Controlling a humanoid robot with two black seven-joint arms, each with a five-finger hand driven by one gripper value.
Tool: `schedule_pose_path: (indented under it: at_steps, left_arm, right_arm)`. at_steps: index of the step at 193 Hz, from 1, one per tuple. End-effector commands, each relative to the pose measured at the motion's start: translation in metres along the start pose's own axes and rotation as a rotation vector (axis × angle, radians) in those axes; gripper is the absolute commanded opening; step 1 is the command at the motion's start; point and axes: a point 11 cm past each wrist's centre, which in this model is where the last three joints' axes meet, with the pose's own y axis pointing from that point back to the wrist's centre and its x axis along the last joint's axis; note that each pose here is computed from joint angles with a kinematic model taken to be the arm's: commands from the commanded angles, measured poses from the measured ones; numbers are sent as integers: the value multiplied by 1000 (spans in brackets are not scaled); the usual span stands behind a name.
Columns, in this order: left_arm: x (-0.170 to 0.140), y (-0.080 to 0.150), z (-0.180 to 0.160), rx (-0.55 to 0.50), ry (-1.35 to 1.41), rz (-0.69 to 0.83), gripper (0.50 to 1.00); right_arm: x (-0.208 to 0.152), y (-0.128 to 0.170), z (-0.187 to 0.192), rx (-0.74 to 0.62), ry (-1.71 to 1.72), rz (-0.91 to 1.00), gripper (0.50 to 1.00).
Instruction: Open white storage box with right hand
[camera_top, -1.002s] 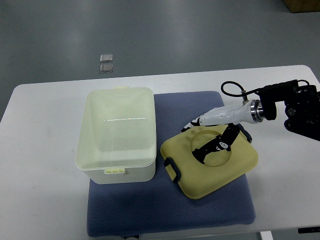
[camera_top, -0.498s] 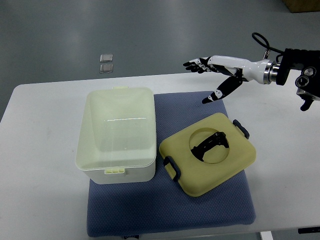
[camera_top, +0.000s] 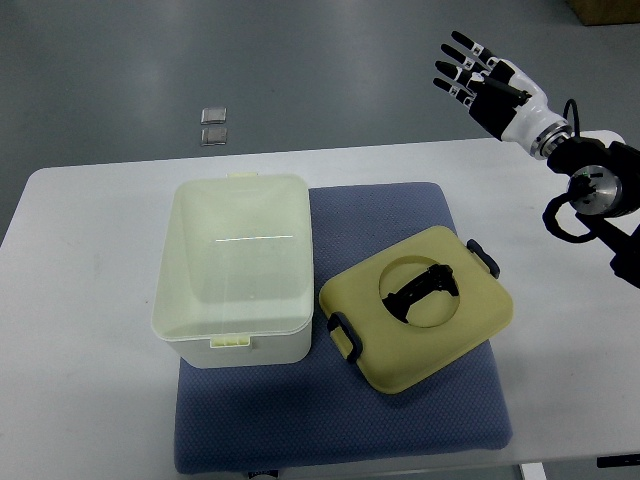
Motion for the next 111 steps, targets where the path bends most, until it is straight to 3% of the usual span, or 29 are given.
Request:
schedule_pose_path:
  at_steps: [1, 26, 111]
  left_arm:
    - [0, 0, 0, 0, -1, 0, 1000]
    - [0, 0, 0, 0, -1, 0, 1000]
    - [0, 0, 0, 1, -3, 0, 1000]
  right_arm:
    - [10, 4, 19, 8, -138, 57, 926]
    - [13, 10, 47, -1, -254, 90, 926]
    - [8, 7, 50, 31, -310, 94, 926]
